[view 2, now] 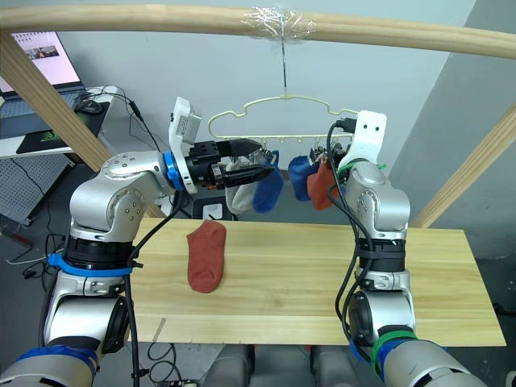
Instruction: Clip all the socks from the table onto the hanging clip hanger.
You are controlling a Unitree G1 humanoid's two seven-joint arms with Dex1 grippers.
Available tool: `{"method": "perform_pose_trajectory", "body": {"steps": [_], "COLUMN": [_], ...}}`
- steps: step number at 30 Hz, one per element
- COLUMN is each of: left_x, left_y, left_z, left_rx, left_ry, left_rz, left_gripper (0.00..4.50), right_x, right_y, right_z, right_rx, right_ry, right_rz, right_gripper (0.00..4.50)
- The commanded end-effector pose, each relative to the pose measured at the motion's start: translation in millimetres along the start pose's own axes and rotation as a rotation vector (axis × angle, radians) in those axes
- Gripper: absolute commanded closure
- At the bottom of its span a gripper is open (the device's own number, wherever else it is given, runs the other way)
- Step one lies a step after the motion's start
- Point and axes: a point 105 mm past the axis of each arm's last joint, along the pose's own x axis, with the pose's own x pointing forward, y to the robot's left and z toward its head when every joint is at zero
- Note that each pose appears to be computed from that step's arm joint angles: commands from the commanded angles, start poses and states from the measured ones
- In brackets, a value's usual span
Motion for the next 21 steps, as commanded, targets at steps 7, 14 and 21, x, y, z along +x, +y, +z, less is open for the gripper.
{"method": "perform_pose_trajectory", "body": {"steps": [7, 14, 21], "left_x": [0.4, 0.6, -7.6], "left_y": [-0.5, 0.7, 8.8], "left_z": [7.1, 6.5, -24.7], "left_rx": [0.041, 0.044, 0.030], "left_ry": [-0.018, -0.015, 0.113], "left_rz": [0.000, 0.004, 0.070], "left_gripper": [0.90, 0.90, 0.90], "right_x": [-4.2, -4.0, -4.1], "right_y": [2.9, 1.2, 0.7], "right_z": [25.7, 26.1, 25.7], "right_rx": [-0.004, -0.005, 0.001], "right_ry": [-0.093, -0.095, -0.093], "right_rz": [0.011, 0.004, 0.004], "right_gripper": [3.27, 4.48, 4.48]}}
